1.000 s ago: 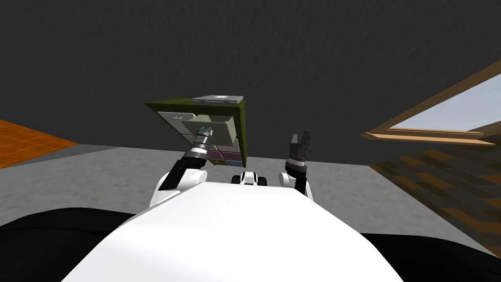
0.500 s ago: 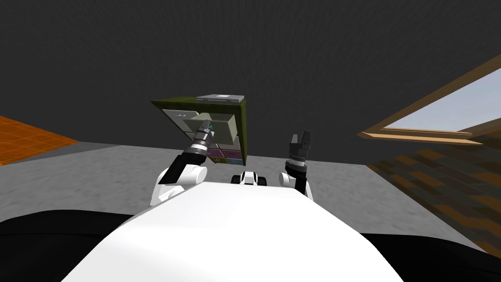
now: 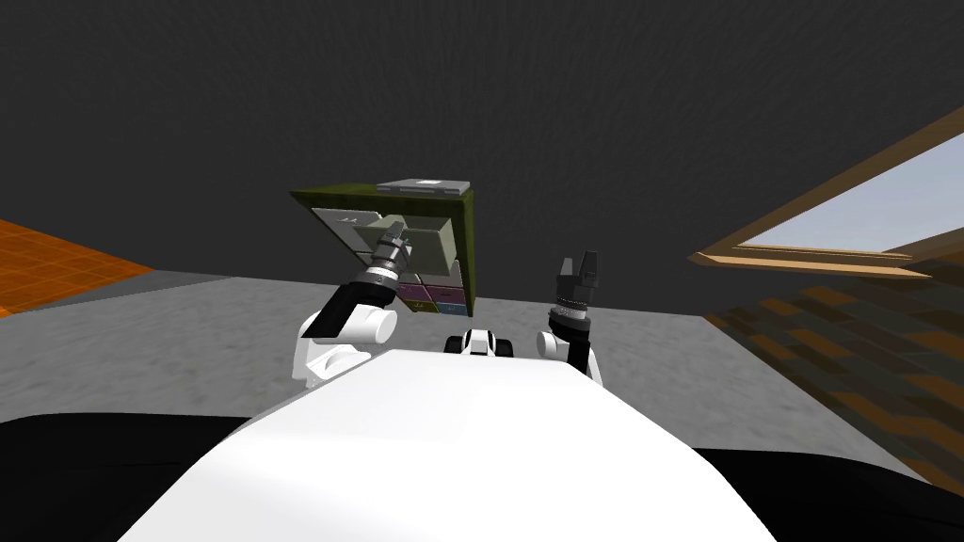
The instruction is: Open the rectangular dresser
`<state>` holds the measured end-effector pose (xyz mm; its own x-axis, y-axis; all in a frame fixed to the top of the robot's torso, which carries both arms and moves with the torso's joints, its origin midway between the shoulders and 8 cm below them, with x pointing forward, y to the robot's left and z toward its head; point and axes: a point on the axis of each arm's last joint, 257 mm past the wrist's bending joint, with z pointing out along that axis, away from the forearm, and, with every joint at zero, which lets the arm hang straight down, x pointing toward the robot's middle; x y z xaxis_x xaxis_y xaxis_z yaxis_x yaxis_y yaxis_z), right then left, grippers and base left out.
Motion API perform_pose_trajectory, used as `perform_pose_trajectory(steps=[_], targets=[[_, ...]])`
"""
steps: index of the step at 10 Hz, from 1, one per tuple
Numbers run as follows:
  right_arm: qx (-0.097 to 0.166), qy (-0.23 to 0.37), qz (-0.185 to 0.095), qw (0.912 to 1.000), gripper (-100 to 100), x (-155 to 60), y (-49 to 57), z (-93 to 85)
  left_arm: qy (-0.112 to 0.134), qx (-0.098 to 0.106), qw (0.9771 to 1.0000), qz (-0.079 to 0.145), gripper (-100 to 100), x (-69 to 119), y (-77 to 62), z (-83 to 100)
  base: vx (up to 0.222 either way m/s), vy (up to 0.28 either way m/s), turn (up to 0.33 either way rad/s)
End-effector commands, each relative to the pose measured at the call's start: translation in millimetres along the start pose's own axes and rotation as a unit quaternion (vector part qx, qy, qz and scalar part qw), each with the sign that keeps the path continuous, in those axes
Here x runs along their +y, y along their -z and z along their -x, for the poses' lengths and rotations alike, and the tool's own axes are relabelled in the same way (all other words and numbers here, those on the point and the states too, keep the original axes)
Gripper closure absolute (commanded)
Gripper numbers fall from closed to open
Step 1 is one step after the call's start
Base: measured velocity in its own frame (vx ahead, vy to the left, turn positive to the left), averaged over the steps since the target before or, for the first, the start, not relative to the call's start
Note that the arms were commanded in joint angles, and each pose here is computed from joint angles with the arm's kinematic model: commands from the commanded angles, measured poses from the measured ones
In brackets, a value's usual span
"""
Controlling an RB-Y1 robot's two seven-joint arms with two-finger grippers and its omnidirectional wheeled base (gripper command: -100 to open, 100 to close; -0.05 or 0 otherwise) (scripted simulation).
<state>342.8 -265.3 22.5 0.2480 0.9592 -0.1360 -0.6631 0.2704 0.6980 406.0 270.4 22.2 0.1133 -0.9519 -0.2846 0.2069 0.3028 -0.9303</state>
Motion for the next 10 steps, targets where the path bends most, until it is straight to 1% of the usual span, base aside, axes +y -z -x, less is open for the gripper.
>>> perform_pose_trajectory(steps=[1,2,4,5,6,7,10], targets=[[0.0,0.0,0.0,1.0,0,0,0.0,0.0,-0.001,0.0,1.0,-0.001,-100,-9.8,-11.4,3.5,-0.036,-0.011,0.007],[0.0,0.0,0.0,1.0,0,0,0.0,0.0,-0.001,0.0,1.0,-0.001,-100,-10.6,-12.2,3.3,-0.025,-0.01,0.002],[0.0,0.0,0.0,1.0,0,0,0.0,0.0,-0.001,-0.001,1.0,0.0,-100,-19.5,-21.5,7.5,-0.032,-0.01,0.002],[0.0,0.0,0.0,1.0,0,0,0.0,0.0,-0.001,-0.001,1.0,-0.001,-100,-21.0,-22.4,7.2,-0.024,-0.01,0.004],[0.0,0.0,0.0,1.0,0,0,0.0,0.0,0.0,0.001,1.0,0.005,-100,-16.2,-20.9,5.9,0.0,0.0,0.0],[0.0,0.0,0.0,1.0,0,0,0.0,0.0,0.0,0.001,1.0,0.006,0,-15.2,-21.1,5.8,0.0,0.0,0.0],[0.0,0.0,0.0,1.0,0,0,0.0,0.0,0.001,0.001,1.0,0.009,0,-13.0,-21.2,5.5,0.0,0.0,0.0]])
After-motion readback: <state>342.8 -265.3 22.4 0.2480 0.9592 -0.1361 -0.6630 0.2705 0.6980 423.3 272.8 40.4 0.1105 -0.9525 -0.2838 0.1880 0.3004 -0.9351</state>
